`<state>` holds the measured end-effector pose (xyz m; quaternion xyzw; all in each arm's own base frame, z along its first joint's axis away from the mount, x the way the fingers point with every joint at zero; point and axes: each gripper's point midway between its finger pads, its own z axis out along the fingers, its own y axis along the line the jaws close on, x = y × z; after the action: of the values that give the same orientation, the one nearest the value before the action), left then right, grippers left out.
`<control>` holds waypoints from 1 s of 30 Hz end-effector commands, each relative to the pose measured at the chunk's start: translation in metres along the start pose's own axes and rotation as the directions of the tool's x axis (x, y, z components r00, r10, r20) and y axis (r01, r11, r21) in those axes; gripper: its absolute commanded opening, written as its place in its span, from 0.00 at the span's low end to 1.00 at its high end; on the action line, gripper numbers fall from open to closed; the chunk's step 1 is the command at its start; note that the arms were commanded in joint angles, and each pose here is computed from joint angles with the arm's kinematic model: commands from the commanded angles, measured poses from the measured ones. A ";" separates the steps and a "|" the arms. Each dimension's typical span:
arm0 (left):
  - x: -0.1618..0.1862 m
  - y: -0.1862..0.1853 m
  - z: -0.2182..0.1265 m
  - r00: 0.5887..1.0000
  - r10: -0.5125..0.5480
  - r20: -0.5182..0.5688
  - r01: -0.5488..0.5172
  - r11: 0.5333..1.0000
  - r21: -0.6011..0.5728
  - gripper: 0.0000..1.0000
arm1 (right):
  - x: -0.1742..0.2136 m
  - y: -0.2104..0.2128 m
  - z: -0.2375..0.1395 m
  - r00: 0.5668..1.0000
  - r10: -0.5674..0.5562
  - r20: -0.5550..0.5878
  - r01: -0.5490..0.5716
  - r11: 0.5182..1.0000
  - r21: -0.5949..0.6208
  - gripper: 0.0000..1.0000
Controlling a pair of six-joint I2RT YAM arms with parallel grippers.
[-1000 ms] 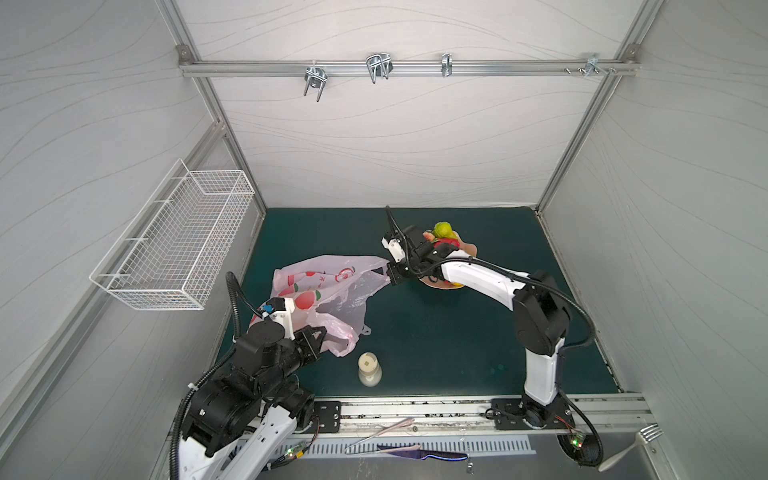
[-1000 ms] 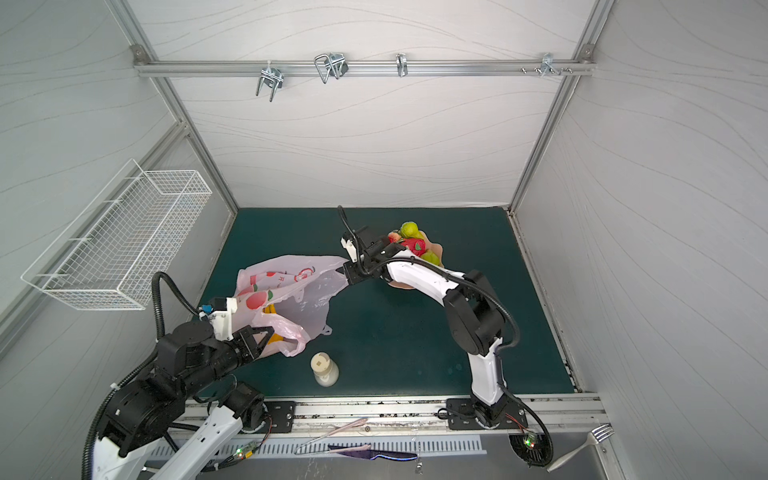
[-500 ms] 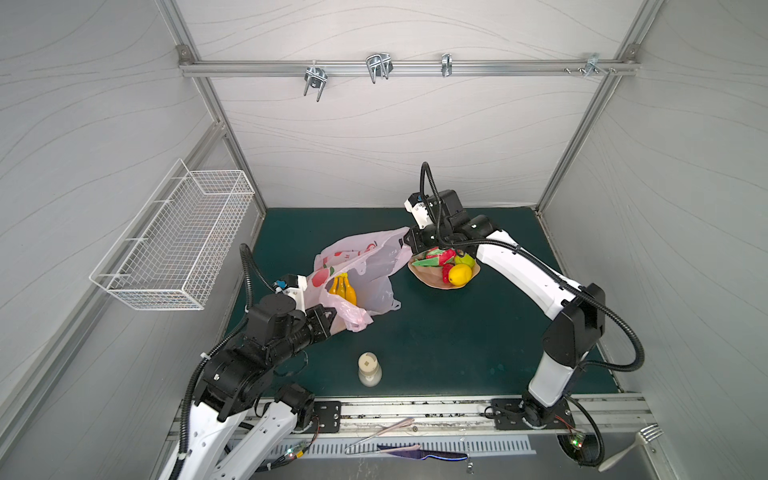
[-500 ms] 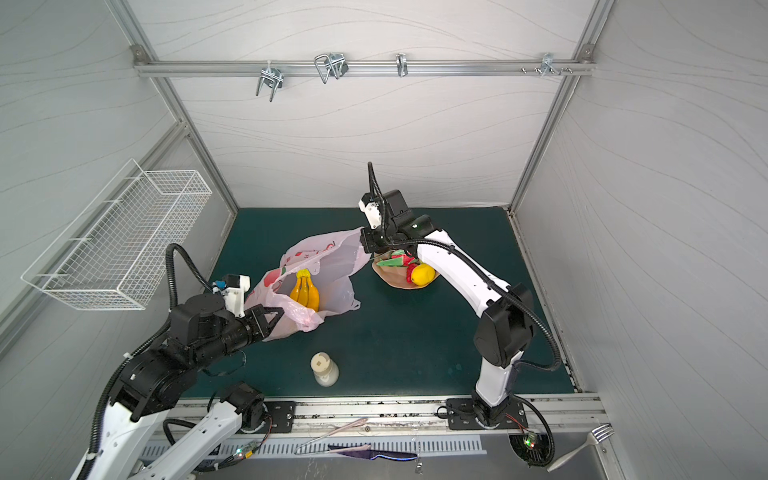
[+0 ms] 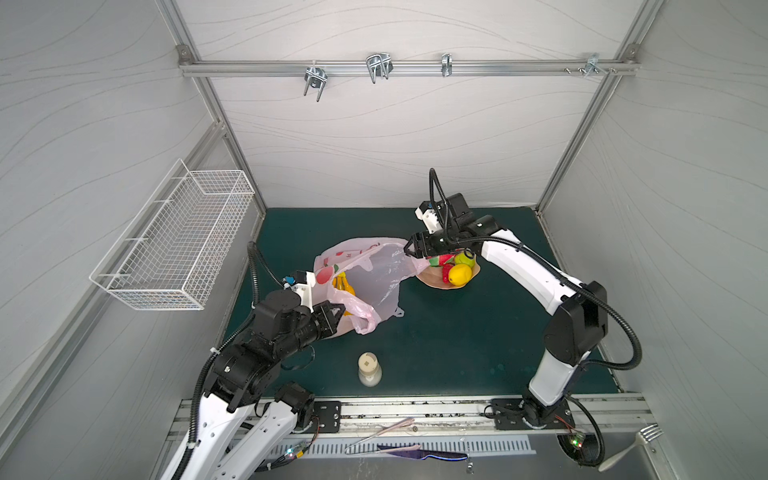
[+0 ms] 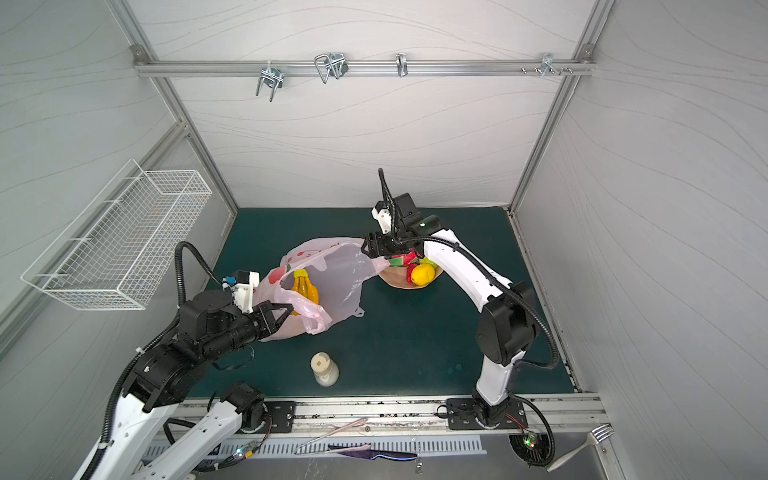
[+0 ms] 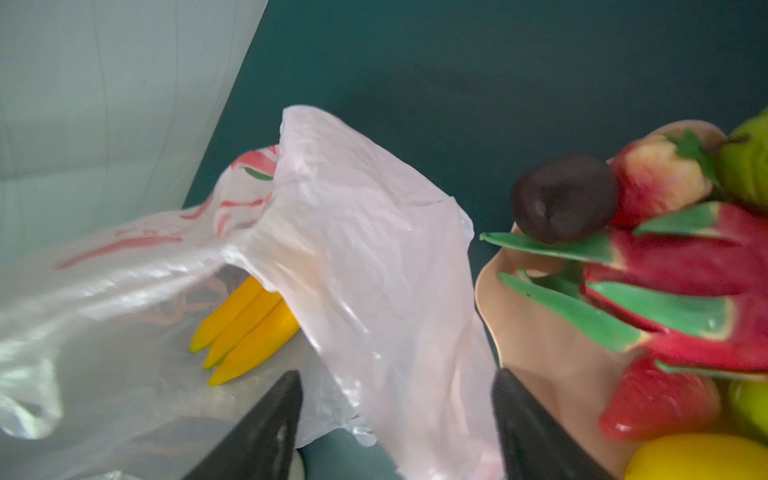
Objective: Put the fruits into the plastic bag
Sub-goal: 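Withdraw the right gripper from the bag back toward the fruit bowl, then lower the right gripper onto the yellow lemon in the bowl and grasp it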
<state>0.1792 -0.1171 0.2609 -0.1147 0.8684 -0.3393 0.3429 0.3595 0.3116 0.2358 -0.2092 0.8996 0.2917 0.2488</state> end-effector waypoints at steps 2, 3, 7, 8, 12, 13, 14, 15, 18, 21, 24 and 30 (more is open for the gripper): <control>-0.011 -0.019 -0.004 0.999 0.003 0.039 -0.006 0.997 0.079 0.00 | 0.006 -0.008 -0.053 0.994 0.108 0.008 -0.108 0.994 0.002 0.99; -0.010 -0.018 -0.003 0.999 0.002 0.038 -0.005 0.997 0.078 0.00 | 0.007 -0.013 -0.061 0.991 0.130 0.012 -0.130 0.991 0.015 0.99; -0.008 -0.019 -0.002 1.000 0.005 0.030 -0.007 0.996 0.090 0.00 | 0.021 -0.043 -0.091 0.975 0.223 0.022 -0.224 0.969 0.105 0.99; -0.008 -0.019 -0.001 1.000 0.004 0.027 -0.006 0.996 0.092 0.00 | 0.027 -0.053 -0.098 0.971 0.238 0.013 -0.238 0.961 0.142 0.99; -0.007 -0.021 0.000 1.000 0.007 0.024 -0.010 0.994 0.107 0.00 | 0.058 -0.096 -0.113 0.942 0.333 -0.039 -0.310 0.910 0.275 0.99; -0.007 -0.021 0.000 1.000 0.007 0.022 -0.009 0.994 0.109 0.00 | 0.068 -0.106 -0.113 0.930 0.364 -0.055 -0.334 0.896 0.293 0.99; -0.007 -0.022 0.000 1.000 0.008 0.023 -0.011 0.994 0.111 0.00 | 0.077 -0.113 -0.111 0.917 0.393 -0.073 -0.355 0.885 0.301 0.99; -0.007 -0.022 0.000 1.000 0.011 0.024 -0.014 0.993 0.114 0.00 | 0.083 -0.117 -0.108 0.906 0.413 -0.089 -0.371 0.879 0.301 0.99; -0.006 -0.022 0.001 1.000 0.019 0.018 -0.021 0.993 0.116 0.00 | 0.095 -0.124 -0.094 0.890 0.438 -0.131 -0.383 0.871 0.309 0.98; -0.006 -0.025 0.002 1.000 0.027 0.009 -0.028 0.992 0.121 0.00 | 0.102 -0.133 -0.079 0.874 0.455 -0.171 -0.384 0.862 0.329 0.95; -0.006 -0.026 0.002 0.999 0.033 0.006 -0.034 0.992 0.118 0.00 | 0.106 -0.139 -0.064 0.866 0.455 -0.207 -0.368 0.860 0.352 0.92; -0.008 -0.027 0.002 0.999 0.039 0.008 -0.039 0.993 0.115 0.00 | 0.110 -0.146 -0.036 0.862 0.430 -0.269 -0.301 0.860 0.412 0.92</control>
<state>0.1811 -0.1309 0.2617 -0.0938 0.8643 -0.3663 0.3316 0.3379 0.1540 0.1430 -0.0147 0.9863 0.1497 0.0673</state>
